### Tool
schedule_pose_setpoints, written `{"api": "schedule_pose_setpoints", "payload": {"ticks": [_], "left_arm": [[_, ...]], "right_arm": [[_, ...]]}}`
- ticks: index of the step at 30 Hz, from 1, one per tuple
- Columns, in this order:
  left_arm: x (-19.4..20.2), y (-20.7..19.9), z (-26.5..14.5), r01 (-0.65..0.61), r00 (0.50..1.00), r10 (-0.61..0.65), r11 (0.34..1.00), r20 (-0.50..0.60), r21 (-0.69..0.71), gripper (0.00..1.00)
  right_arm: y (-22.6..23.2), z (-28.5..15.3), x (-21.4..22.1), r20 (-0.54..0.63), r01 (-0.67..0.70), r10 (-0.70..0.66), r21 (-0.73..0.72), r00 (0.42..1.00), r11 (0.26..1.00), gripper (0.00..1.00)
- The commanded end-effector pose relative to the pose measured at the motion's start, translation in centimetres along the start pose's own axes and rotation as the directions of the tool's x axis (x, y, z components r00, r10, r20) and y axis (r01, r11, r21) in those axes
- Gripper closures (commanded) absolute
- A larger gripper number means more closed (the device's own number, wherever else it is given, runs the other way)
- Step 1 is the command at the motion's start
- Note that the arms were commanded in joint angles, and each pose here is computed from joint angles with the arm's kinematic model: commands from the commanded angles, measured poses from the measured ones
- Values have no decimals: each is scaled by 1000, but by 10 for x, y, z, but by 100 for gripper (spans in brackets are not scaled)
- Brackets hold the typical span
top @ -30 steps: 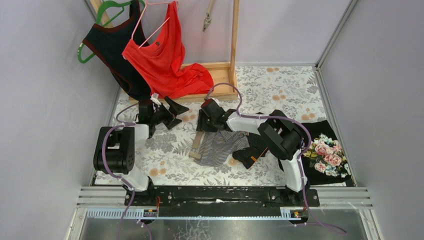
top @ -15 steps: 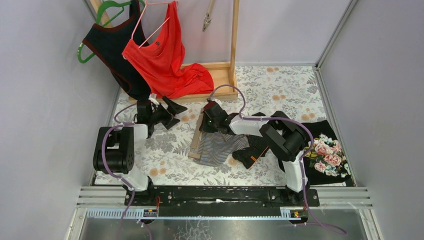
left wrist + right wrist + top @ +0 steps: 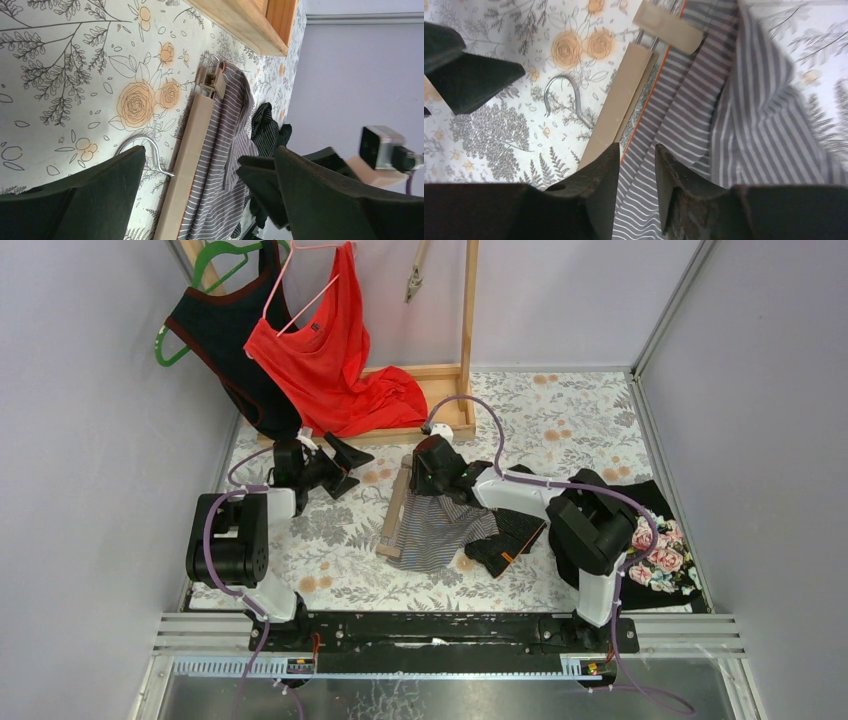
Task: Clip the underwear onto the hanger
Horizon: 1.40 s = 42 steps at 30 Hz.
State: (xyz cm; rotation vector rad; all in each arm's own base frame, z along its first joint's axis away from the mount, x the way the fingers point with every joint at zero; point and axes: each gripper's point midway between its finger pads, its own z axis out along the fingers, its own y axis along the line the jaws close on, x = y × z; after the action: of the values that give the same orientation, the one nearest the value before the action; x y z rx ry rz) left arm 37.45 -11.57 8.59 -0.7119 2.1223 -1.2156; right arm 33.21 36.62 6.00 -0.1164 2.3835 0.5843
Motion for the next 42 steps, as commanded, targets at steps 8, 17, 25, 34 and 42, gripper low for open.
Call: {"api": "schedule_pose_setpoints", "payload": {"ticks": [8, 17, 25, 34, 42], "left_arm": [[-4, -11, 3, -42, 999, 42, 999, 1, -2, 2], [-3, -14, 7, -48, 999, 48, 999, -7, -6, 2], [-3, -13, 7, -45, 999, 45, 999, -8, -9, 2], [-1, -10, 8, -42, 999, 42, 999, -16, -14, 2], [0, -16, 6, 4, 999, -1, 998, -38, 62, 9]], "right_arm": [[-14, -14, -43, -47, 114, -112, 53, 993, 992, 51], [-10, -8, 9, -193, 48, -49, -12, 980, 999, 48], [-8, 5, 37, -257, 53, -53, -8, 965, 999, 46], [-11, 15, 44, -270, 51, -46, 10, 962, 999, 83], [0, -5, 2, -114, 45, -46, -14, 992, 999, 100]]}}
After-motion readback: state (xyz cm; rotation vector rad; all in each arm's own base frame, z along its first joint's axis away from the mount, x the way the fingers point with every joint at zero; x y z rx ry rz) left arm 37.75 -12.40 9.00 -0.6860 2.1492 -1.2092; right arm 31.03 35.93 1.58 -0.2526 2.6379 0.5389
